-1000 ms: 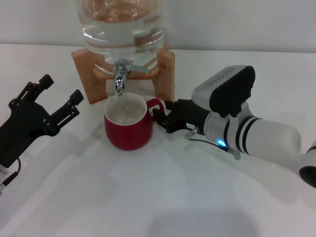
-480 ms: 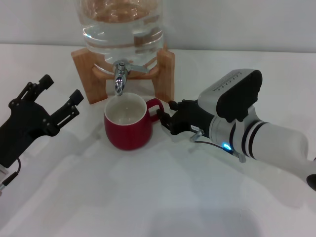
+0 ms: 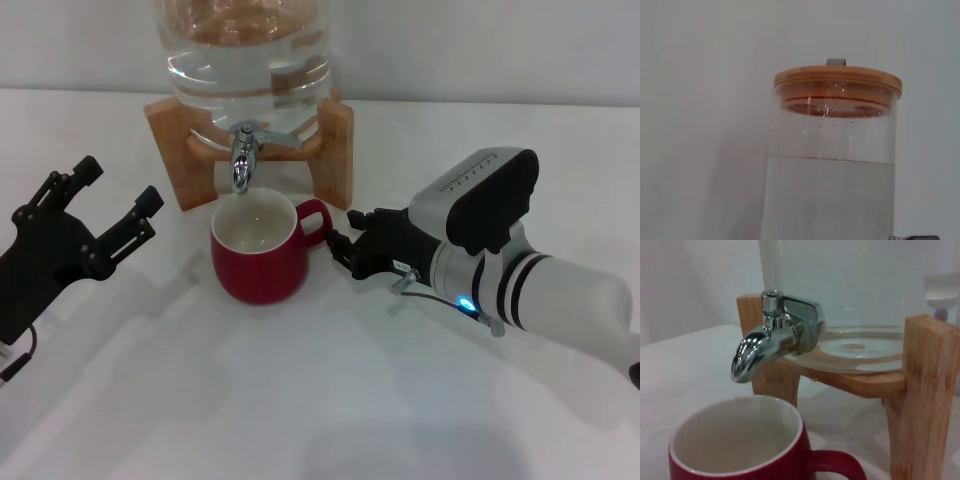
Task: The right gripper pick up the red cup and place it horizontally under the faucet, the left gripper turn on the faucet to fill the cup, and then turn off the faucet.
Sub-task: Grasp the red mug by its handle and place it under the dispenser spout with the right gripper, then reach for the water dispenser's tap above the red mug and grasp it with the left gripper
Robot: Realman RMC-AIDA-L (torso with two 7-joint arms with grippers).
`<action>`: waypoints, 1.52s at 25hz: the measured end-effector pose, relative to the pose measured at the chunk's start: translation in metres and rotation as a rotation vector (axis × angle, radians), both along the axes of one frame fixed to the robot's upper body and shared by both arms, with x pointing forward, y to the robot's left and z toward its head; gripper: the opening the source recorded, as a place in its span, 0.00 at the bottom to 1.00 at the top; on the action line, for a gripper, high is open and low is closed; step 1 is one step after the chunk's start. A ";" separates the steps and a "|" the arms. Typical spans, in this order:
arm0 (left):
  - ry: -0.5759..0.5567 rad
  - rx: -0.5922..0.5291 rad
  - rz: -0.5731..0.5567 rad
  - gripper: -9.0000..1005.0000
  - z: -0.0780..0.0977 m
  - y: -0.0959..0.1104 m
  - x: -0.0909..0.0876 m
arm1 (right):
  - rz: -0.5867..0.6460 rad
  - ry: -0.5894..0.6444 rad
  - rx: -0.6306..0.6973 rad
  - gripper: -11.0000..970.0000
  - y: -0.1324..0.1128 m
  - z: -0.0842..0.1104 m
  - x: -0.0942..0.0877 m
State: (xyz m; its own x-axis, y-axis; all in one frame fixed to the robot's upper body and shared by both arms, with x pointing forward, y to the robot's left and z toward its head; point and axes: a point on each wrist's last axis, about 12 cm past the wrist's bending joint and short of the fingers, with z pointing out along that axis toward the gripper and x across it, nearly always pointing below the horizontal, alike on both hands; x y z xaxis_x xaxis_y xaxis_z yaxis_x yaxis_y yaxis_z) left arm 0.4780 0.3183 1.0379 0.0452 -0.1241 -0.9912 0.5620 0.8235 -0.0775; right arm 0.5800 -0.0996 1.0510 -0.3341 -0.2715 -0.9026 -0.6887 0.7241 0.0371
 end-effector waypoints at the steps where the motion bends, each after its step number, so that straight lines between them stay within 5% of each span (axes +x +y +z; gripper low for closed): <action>1: 0.000 0.000 0.001 0.88 0.000 0.000 0.000 | -0.001 0.001 0.000 0.38 -0.001 -0.001 -0.001; 26: 0.000 0.000 0.004 0.88 0.000 0.001 -0.001 | -0.071 -0.045 0.019 0.38 -0.032 -0.002 -0.007; 38: -0.015 -0.009 0.033 0.88 0.002 0.004 0.001 | -0.178 -0.212 0.084 0.38 -0.079 0.000 -0.015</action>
State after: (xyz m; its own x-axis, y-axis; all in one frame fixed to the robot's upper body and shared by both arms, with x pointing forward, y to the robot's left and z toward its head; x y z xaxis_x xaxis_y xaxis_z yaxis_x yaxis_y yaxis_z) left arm 0.4792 0.3223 1.0401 0.0644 -0.1315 -0.9892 0.5360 0.8407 -0.0768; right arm 0.5653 -0.1782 1.0513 -0.1707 -0.1468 -0.9743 -0.5502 0.8345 -0.0293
